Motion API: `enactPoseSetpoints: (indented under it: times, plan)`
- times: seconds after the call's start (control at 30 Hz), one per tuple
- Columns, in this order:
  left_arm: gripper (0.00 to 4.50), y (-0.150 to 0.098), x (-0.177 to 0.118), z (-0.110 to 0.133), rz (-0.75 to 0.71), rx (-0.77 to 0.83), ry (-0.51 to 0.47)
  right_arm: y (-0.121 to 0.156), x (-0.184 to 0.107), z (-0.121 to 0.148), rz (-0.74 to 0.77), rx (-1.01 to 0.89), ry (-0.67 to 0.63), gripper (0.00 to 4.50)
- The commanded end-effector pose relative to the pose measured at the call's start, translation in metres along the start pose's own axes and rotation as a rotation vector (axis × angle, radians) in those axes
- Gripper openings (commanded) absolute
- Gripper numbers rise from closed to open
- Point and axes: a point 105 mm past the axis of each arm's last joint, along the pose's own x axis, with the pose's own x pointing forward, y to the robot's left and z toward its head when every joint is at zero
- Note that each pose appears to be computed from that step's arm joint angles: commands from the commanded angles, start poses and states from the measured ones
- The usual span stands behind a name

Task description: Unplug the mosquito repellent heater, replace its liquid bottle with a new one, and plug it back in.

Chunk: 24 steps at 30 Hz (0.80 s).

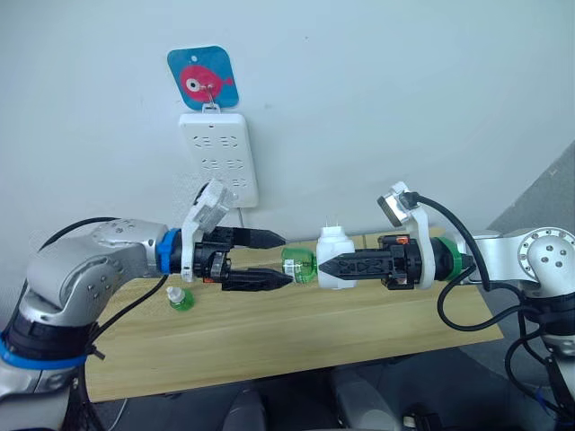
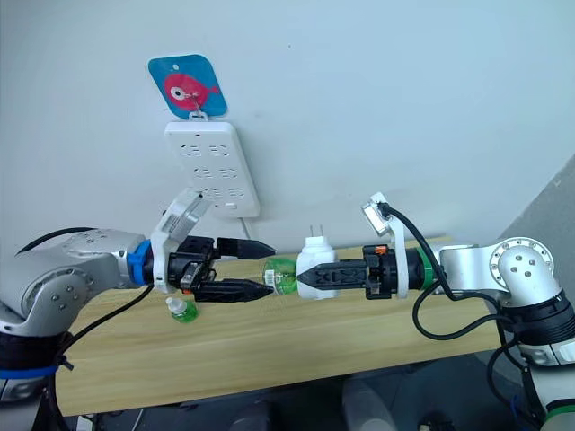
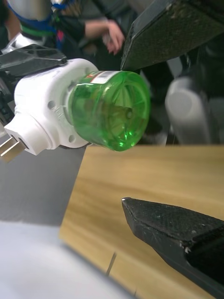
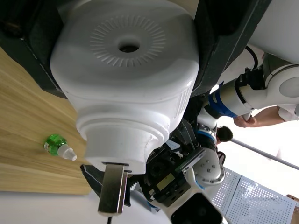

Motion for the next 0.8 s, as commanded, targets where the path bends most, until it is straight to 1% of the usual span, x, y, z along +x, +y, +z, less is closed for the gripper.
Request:
enactPoseSetpoints:
  times: [0.03, 0.07, 0.23, 0.33, 0.47, 0.67, 0.8]
  plan:
    - [4.50, 0.001, -0.008, 0.011, 0.098, 0.346, -0.040, 0.008, -0.006, 0.010, 0.027, -0.017, -0.046, 3.09]
    - [4.50, 0.002, -0.008, 0.010, 0.114, 0.425, -0.045, 0.007, -0.006, 0.010, 0.025, -0.015, -0.049, 3.09]
    - [4.50, -0.007, -0.005, 0.007, 0.149, 0.864, -0.144, 0.007, -0.004, 0.012, 0.029, -0.013, -0.055, 3.09]
    - [4.50, -0.013, 0.003, 0.009, 0.150, 1.033, -0.205, 0.007, -0.003, 0.012, 0.030, -0.013, -0.055, 3.09]
    - [4.50, -0.016, 0.013, 0.003, 0.149, 1.148, -0.250, 0.007, -0.001, 0.014, 0.030, -0.016, -0.057, 3.09]
    - [4.50, -0.018, 0.020, -0.002, 0.140, 1.181, -0.281, 0.008, -0.002, 0.014, 0.026, -0.022, -0.057, 3.09]
    - [4.50, -0.012, 0.020, -0.008, 0.154, 1.191, -0.265, 0.009, -0.001, 0.014, 0.027, -0.025, -0.058, 3.09]
